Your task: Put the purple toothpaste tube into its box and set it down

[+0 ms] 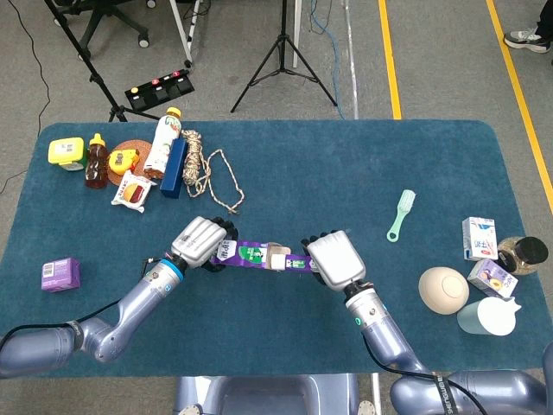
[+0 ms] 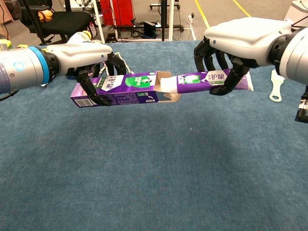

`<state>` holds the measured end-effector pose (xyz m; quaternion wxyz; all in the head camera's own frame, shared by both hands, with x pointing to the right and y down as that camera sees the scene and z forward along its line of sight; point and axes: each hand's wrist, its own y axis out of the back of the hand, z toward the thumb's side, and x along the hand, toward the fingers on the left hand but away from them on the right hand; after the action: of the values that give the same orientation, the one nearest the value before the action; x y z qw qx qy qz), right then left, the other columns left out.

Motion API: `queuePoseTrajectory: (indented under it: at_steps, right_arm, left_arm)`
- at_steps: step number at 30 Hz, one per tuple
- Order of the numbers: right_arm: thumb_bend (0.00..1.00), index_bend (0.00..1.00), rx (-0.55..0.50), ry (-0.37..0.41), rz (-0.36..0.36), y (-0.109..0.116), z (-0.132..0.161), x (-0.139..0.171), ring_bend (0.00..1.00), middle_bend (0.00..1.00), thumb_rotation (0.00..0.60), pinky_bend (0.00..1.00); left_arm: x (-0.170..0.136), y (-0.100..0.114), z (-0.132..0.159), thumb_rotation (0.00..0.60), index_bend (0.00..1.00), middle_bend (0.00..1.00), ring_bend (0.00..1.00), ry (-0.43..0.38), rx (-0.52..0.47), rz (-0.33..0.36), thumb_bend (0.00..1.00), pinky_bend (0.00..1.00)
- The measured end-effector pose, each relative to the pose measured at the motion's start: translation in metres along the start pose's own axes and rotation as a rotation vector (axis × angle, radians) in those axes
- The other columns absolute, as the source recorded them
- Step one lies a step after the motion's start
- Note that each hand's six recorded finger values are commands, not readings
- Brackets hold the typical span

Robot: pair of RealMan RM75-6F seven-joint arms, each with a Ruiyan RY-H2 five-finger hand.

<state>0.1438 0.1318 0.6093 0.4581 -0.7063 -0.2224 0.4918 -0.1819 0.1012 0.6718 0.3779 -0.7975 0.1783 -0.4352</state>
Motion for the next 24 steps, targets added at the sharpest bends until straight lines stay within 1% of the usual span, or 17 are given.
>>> queuePoseTrajectory:
  at_steps: [11, 17, 24]
  right_arm:
    - [0.48, 0.49, 0.024, -0.023, 0.001, 0.004, 0.003, -0.003, 0.57, 0.55, 0.600, 0.57]
    - [0.48, 0.49, 0.036, -0.031, 0.004, 0.006, 0.004, -0.003, 0.57, 0.55, 0.600, 0.58]
    - [0.48, 0.49, 0.050, -0.027, 0.006, 0.005, 0.008, -0.001, 0.57, 0.55, 0.600, 0.58]
  left_arm:
    - [0.002, -0.004, 0.010, 0.600, 0.44, 0.34, 0.29, -0.021, 0.010, -0.012, 0.23, 0.52]
    - [0.004, -0.003, 0.018, 0.600, 0.44, 0.34, 0.29, -0.031, 0.002, -0.005, 0.23, 0.52]
    - [0.008, 0.001, 0.022, 0.600, 0.44, 0.34, 0.29, -0.028, -0.036, 0.003, 0.23, 0.52]
